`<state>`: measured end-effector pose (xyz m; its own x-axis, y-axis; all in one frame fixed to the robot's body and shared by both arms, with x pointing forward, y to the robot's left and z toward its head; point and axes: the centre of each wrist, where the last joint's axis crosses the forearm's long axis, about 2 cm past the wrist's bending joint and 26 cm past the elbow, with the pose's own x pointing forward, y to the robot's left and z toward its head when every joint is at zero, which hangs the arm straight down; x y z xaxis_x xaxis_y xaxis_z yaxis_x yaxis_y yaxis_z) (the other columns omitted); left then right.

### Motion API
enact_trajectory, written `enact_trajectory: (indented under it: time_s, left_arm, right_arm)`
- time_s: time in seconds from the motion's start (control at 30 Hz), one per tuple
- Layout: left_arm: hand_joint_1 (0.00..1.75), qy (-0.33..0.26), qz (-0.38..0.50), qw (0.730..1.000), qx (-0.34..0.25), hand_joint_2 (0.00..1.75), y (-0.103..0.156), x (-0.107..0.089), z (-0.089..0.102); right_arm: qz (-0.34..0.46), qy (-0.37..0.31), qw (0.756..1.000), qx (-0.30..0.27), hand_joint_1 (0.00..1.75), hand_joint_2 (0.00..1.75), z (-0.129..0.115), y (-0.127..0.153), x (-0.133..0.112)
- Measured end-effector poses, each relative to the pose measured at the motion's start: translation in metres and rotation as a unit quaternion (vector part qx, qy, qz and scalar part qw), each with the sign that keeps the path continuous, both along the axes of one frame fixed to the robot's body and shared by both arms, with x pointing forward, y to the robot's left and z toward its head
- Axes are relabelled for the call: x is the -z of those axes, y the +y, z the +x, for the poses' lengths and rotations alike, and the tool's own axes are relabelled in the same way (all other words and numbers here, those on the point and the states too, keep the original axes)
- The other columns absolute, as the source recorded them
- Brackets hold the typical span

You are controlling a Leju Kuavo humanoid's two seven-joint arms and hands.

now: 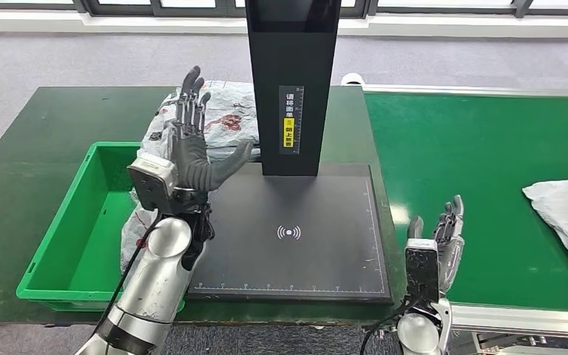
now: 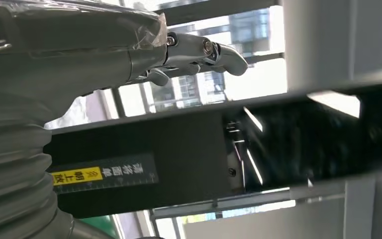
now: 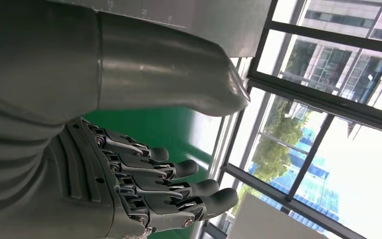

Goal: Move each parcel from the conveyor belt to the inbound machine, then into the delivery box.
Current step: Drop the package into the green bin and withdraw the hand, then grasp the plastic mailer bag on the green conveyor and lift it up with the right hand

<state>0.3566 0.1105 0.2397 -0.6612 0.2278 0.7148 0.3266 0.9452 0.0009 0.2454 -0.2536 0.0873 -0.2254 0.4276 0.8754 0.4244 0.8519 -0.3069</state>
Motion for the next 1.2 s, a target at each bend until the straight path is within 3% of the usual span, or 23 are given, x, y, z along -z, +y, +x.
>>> enact_trajectory:
  time_s: [0.2, 0.6, 0.97, 1.2]
  left_arm:
    - [0.0, -0.043, 0.058, 0.997, 0.017, 1.75, -0.031, -0.014, 0.004]
    - [0.0, 0.005, 0.085, 0.995, 0.046, 1.75, -0.048, 0.003, 0.005]
    - [0.0, 0.119, 0.142, 0.979, 0.089, 1.75, -0.064, 0.068, -0.006]
    - [0.0, 0.185, 0.181, 0.964, 0.06, 1.75, -0.063, 0.11, -0.016]
  right_arm:
    - [0.004, -0.008, 1.0, 0.002, 0.0, 1.75, 0.014, 0.001, -0.008]
    - [0.013, -0.002, 1.0, 0.003, 0.0, 1.75, 0.014, -0.001, -0.004]
    - [0.018, 0.006, 1.0, 0.0, 0.0, 1.75, 0.014, -0.001, -0.001]
    - [0.02, 0.025, 0.999, -0.002, 0.0, 1.75, 0.011, -0.002, 0.004]
